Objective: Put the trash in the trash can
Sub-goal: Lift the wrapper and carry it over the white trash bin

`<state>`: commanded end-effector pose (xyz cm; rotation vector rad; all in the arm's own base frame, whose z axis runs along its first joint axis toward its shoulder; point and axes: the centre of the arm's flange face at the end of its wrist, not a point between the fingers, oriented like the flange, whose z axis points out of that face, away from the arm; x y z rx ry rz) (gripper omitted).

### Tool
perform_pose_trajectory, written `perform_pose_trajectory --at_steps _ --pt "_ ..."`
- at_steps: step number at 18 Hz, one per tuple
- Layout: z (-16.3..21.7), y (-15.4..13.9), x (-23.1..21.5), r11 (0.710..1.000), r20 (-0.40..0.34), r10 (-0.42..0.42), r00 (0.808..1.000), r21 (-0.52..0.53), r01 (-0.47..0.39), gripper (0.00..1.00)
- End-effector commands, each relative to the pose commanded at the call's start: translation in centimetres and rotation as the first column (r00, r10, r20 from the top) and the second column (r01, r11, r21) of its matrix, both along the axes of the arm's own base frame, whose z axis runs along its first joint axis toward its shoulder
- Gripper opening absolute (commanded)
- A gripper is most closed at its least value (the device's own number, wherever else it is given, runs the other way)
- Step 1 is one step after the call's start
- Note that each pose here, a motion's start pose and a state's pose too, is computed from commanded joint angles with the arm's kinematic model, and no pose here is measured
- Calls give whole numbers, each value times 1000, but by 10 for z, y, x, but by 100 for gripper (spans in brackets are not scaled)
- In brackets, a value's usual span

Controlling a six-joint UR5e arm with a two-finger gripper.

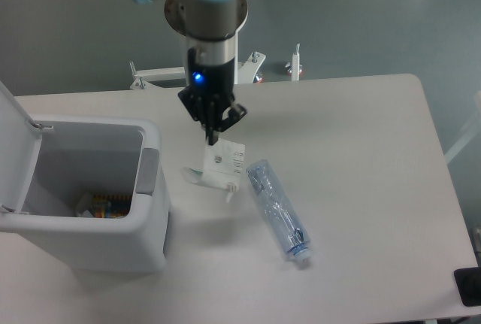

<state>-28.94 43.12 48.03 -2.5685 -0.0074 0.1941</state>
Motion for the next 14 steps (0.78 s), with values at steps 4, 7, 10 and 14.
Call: perform_pose_trajectory --at_steps 4,7,10,14 --pt "41 -12 -30 982 89 112 990 142 -124 0" --pt "54 -8 -26 962 167 159 973 197 -191 0" --pt "74 -5 -20 926 268 239 933 228 -302 0" --pt "105 4 13 893 346 272 898 257 -370 0"
